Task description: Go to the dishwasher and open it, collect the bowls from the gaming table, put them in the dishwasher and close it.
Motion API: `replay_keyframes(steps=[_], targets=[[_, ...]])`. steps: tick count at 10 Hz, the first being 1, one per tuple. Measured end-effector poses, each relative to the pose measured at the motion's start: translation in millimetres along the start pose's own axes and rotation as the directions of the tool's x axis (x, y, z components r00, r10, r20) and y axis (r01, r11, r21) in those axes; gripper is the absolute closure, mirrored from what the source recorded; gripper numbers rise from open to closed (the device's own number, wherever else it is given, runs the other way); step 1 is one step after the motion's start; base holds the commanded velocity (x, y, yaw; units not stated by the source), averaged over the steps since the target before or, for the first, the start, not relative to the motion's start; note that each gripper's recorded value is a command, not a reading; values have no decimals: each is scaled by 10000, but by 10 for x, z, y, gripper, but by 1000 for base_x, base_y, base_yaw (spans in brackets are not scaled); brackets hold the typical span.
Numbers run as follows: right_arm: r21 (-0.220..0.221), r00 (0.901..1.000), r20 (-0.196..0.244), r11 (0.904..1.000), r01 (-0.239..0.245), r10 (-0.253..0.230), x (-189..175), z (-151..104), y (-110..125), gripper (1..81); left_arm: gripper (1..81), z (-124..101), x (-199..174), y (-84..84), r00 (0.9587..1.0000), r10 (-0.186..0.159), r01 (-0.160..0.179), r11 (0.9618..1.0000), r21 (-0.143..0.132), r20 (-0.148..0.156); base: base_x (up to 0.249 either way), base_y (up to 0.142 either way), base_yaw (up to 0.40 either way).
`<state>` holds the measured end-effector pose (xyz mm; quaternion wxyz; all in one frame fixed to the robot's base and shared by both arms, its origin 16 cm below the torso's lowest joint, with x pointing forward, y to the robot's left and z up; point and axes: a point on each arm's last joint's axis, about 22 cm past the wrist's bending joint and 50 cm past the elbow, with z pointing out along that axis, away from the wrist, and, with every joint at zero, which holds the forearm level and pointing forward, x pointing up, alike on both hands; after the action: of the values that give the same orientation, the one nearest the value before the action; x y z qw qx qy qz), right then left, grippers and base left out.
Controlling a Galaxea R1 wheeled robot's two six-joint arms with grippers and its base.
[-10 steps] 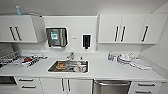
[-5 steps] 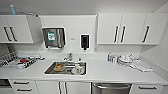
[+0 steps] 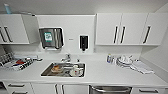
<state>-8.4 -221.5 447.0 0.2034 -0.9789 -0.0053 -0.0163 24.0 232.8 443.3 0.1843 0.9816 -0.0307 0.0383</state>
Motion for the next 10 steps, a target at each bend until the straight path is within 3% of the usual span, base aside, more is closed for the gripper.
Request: replay_keyframes(steps=[2, 8, 10], targets=[[0, 10000, 6, 10000, -1, 1, -3, 0, 0, 10, 10, 0, -1, 0, 10000, 0, 0, 10000, 0, 4, 105, -64, 0], [-3, 10000, 55, 10000, -22, 22, -51, 1, 3, 10, 10, 1, -2, 3, 10000, 3, -3, 10000, -4, 11, 103, 0, 0], [-5, 10000, -39, 10000, 3, -3, 30, -2, 4, 10, 10, 2, 49, 5, 10000, 15, -15, 10000, -8, -43, 0, 0, 0]])
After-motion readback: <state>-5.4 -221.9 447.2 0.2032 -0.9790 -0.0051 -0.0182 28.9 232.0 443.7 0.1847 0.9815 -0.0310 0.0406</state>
